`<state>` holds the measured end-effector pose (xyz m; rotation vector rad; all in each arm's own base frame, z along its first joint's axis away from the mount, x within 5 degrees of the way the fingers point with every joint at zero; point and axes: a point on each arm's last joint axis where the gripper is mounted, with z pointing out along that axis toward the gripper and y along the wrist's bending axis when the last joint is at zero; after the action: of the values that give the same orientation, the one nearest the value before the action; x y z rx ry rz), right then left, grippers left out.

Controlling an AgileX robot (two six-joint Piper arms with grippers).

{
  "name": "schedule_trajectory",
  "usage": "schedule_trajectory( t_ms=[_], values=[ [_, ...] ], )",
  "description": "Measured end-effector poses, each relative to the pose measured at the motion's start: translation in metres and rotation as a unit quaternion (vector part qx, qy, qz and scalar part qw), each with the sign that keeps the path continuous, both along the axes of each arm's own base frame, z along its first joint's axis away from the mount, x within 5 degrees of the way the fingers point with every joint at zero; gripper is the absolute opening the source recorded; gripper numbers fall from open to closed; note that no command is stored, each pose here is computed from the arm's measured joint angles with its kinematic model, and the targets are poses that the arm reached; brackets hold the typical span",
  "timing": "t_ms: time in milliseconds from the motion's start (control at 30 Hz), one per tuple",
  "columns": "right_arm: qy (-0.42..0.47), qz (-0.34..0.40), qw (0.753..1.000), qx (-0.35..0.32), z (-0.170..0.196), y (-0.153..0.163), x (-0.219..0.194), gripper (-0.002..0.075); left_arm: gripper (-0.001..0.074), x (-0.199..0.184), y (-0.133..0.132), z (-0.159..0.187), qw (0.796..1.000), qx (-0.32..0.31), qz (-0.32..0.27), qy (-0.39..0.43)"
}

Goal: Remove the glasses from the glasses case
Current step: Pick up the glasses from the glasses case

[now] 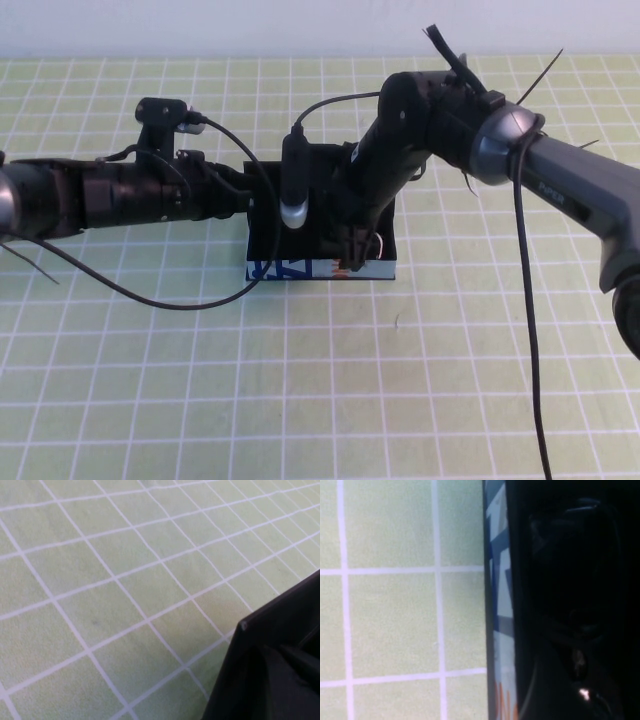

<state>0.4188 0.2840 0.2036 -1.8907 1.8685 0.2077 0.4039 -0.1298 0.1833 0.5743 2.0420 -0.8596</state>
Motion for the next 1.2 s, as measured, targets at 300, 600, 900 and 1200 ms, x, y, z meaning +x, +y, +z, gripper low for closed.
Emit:
schedule_trajectory(
  t_ms=[300, 600, 900, 1200],
  values=[
    [-0.002, 0.001, 1.000, -0.009, -0.008, 0.000, 0.002, 0.0300, -0.0004, -0.002, 0.000, -0.002, 1.000, 0.014, -0.011, 0.000],
    [0.004, 0.002, 1.000, -0.009, -0.010, 0.000, 0.002, 0.0199, -0.0004, -0.002, 0.000, -0.002, 1.000, 0.014, -0.012, 0.000],
    [0.017, -0.016, 1.000, 0.003, -0.003, 0.000, -0.001, 0.0050, -0.0004, -0.004, -0.003, 0.000, 1.000, 0.000, -0.028, 0.001],
    [0.032, -0.033, 0.999, 0.005, 0.049, -0.007, -0.013, 0.0047, -0.0004, -0.011, -0.002, 0.018, 0.999, 0.001, -0.033, 0.013]
  ],
)
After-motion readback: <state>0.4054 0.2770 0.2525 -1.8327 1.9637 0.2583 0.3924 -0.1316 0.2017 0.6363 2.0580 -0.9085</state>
